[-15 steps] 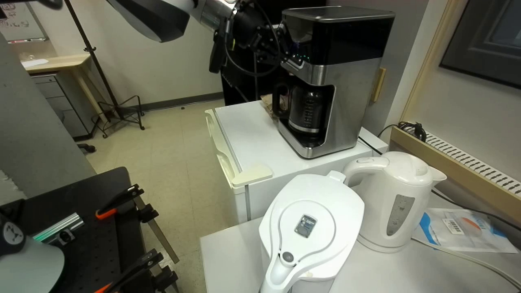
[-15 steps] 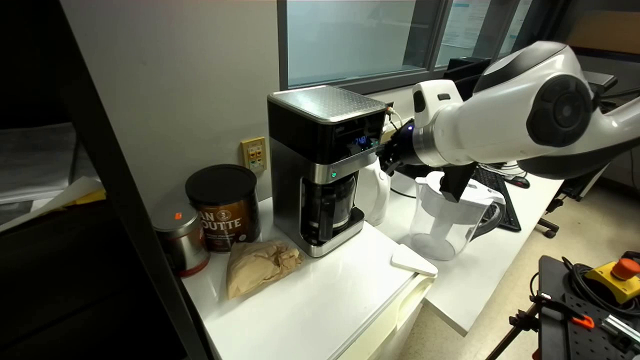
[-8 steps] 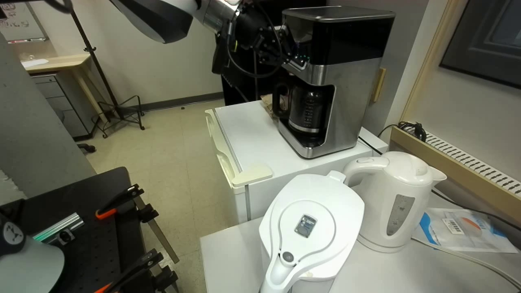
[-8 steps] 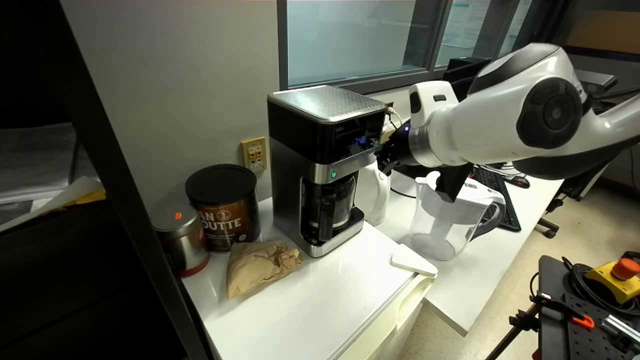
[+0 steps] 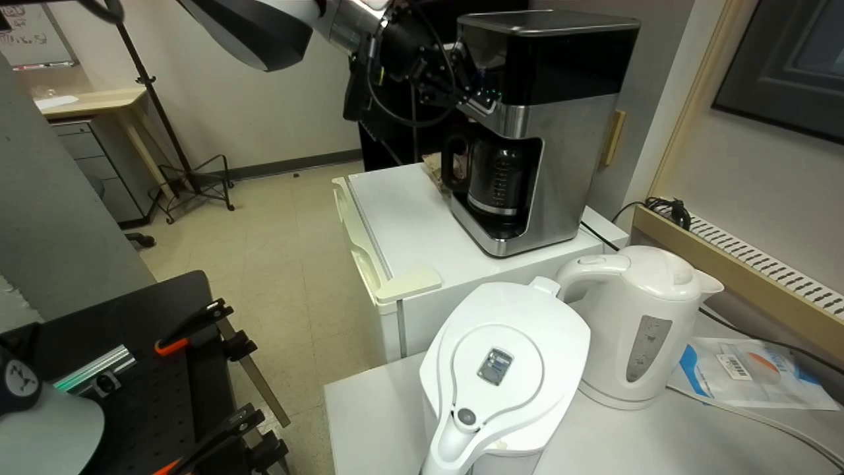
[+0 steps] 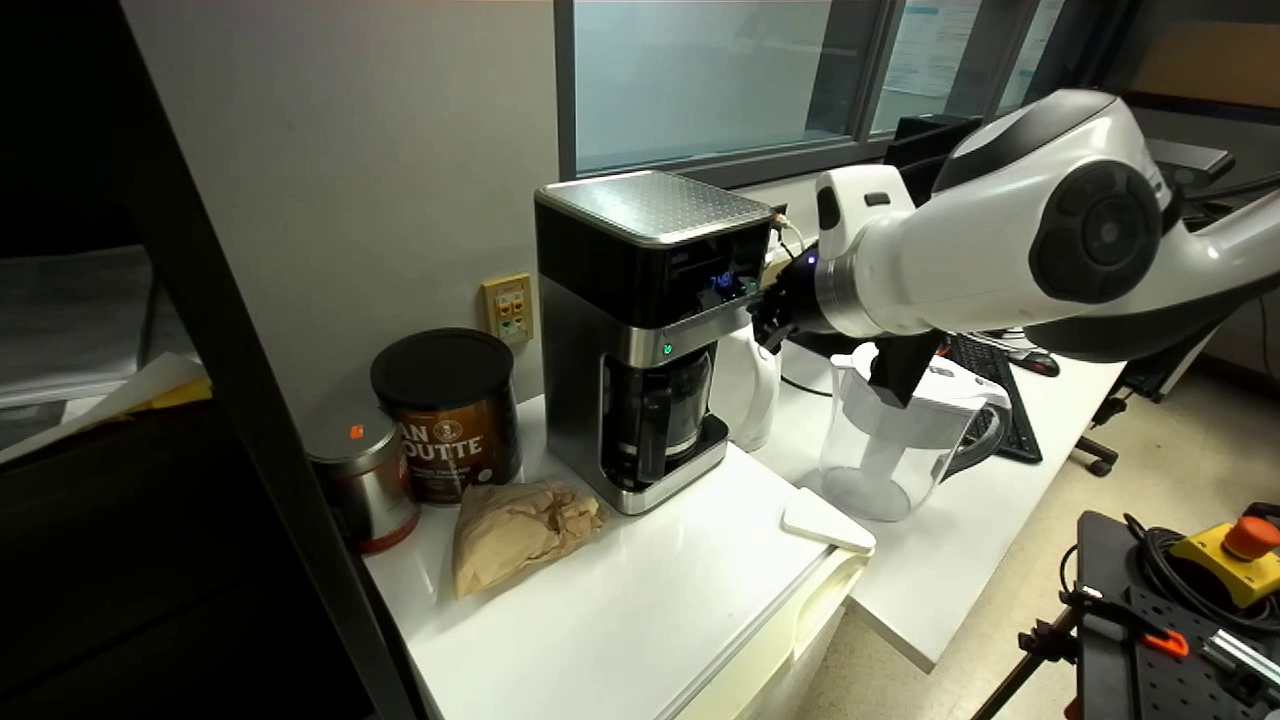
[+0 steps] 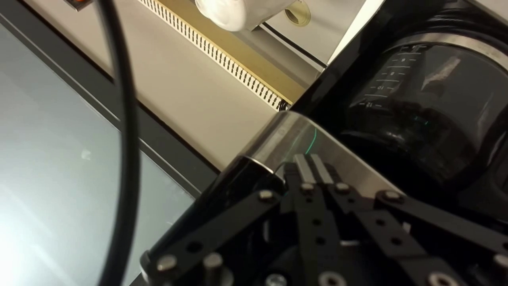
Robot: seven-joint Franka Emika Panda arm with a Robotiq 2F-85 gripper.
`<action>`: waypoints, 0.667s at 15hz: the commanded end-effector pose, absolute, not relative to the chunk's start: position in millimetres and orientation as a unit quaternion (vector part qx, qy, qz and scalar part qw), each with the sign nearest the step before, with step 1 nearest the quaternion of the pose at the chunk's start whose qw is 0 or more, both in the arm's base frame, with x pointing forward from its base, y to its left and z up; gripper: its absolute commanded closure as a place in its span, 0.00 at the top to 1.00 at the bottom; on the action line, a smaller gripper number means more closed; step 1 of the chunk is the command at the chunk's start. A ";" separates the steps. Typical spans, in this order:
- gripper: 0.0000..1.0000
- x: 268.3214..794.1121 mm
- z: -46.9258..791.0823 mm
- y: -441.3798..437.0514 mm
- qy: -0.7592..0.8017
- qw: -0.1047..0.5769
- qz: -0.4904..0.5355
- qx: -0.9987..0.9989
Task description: Press a button on the coffeemaker.
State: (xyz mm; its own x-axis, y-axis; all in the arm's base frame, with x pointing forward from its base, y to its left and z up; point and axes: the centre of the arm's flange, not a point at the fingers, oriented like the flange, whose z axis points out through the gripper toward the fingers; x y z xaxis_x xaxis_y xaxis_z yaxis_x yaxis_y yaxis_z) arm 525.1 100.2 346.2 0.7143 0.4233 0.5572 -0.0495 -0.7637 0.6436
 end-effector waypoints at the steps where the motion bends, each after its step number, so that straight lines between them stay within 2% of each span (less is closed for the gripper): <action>1: 0.00 537.6 341.6 103.9 0.106 0.328 0.375 0.861; 10: 0.00 539.2 337.8 108.9 0.111 0.330 0.375 0.859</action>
